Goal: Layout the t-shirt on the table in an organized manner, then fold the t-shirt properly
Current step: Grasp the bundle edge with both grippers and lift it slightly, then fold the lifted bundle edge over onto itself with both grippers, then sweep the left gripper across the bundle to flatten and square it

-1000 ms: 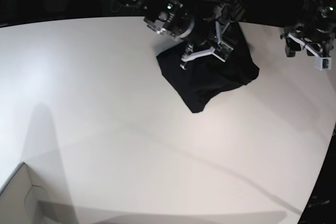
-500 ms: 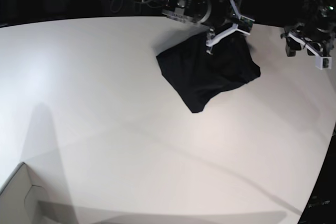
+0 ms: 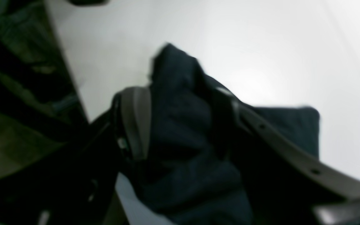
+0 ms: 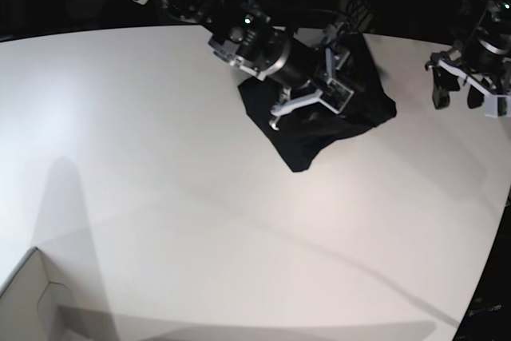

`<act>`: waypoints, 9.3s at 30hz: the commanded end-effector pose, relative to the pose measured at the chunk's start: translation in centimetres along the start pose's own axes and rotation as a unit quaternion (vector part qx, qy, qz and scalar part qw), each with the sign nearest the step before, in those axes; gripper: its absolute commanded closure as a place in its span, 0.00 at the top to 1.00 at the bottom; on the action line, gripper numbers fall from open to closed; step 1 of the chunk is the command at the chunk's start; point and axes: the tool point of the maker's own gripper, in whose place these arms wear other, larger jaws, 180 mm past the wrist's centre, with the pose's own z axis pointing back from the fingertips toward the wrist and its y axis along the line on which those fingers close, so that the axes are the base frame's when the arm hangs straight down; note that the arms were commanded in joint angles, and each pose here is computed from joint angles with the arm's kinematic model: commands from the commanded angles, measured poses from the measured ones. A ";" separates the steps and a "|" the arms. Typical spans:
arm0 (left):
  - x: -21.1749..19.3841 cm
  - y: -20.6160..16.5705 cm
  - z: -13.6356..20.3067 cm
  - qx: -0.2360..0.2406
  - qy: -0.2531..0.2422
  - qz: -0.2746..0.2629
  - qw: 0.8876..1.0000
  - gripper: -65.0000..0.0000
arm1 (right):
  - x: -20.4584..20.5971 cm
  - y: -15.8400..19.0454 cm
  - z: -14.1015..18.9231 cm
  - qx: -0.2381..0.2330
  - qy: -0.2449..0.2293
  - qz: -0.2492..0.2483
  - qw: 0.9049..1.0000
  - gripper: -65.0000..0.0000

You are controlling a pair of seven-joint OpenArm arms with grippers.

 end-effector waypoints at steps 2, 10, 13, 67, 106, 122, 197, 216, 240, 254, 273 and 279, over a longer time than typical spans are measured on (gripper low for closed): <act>2.0 -0.7 0.4 -0.018 -0.039 0.001 0.999 0.65 | 0.9 -1.8 0.4 -0.023 -0.019 -0.007 1.000 0.49; 2.0 -4.2 -0.6 -0.076 -0.059 0.045 0.994 0.65 | -1.5 -4.9 1.9 -0.064 0.002 -0.028 0.998 0.49; 1.0 -6.8 -1.5 -0.111 -0.045 0.055 0.991 0.65 | -1.7 -4.8 2.0 -0.065 0.005 -0.028 0.997 0.49; -3.0 -6.1 -6.8 -0.142 0.011 0.146 0.979 0.01 | -4.2 -6.2 3.1 -0.082 0.036 -0.029 0.996 0.48; -9.0 -7.6 -2.3 -0.181 0.095 0.181 0.962 0.81 | -3.8 -7.4 4.3 -0.100 0.027 -0.030 0.994 0.49; -7.8 -5.9 0.6 -0.178 0.095 0.127 0.971 0.81 | -4.6 -7.3 4.6 -0.100 0.034 -0.029 0.994 0.49; -6.1 -16.2 -8.6 -0.269 0.124 0.062 0.953 0.00 | -9.9 -21.8 17.2 -0.348 0.068 -0.100 0.930 0.49; 3.6 -26.8 -15.6 -0.325 0.047 -0.414 0.849 0.00 | -15.0 -24.7 25.8 -0.456 0.114 -0.146 0.870 0.49; -0.3 -43.0 -15.8 -0.360 -0.035 -0.753 0.550 0.00 | -17.8 -22.2 29.5 -0.506 0.127 -0.211 0.827 0.49; 0.0 -43.8 -15.4 -0.357 -0.044 -0.760 0.542 0.03 | -17.6 -21.7 28.6 -0.503 0.117 -0.226 0.826 0.49; 9.0 -45.4 -14.1 -0.327 -0.131 -0.732 0.584 0.79 | -17.6 -21.7 28.4 -0.502 0.116 -0.226 0.827 0.49; 13.4 -43.9 -14.2 -0.306 -0.160 -0.695 0.631 0.79 | -16.6 -21.7 26.7 -0.485 0.104 -0.221 0.840 0.49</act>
